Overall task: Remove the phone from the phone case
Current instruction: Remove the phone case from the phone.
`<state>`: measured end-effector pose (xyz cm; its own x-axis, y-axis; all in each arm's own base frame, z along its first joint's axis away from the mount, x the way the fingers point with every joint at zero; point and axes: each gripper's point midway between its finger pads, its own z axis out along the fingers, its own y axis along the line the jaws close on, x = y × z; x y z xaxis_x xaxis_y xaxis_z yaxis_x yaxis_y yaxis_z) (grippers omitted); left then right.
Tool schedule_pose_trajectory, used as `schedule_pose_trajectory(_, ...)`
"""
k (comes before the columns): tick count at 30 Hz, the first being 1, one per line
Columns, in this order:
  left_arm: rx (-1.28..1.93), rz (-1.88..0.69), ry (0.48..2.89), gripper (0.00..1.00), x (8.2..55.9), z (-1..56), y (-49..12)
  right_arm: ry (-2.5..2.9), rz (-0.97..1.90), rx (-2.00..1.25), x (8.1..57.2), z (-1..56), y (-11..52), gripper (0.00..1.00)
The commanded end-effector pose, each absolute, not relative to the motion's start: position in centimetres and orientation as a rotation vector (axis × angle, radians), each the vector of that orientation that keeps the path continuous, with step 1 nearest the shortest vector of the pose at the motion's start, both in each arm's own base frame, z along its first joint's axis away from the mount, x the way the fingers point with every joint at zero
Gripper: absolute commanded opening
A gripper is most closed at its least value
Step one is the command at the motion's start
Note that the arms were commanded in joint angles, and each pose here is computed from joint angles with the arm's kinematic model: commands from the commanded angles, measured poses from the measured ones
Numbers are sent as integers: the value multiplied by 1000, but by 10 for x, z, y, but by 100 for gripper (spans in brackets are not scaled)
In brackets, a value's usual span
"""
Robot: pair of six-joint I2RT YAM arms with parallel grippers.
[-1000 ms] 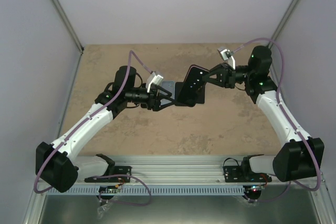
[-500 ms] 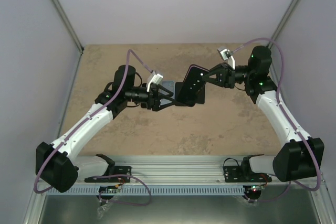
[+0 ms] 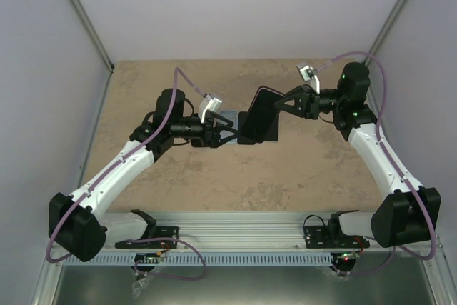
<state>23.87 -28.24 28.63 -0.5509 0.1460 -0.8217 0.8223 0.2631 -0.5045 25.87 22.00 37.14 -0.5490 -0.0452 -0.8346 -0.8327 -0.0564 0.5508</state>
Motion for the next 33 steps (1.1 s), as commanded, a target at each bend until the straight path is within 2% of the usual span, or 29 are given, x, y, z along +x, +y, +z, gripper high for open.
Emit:
schedule_pose_trajectory(1,813,-1222,1926,70,256,273,-278,1561,1697,-1040,236,384,220,1)
schedule_pose_trajectory(33,743,-1276,1937,68,264,264,-271,1511,1729,-1137,216,393,224,0)
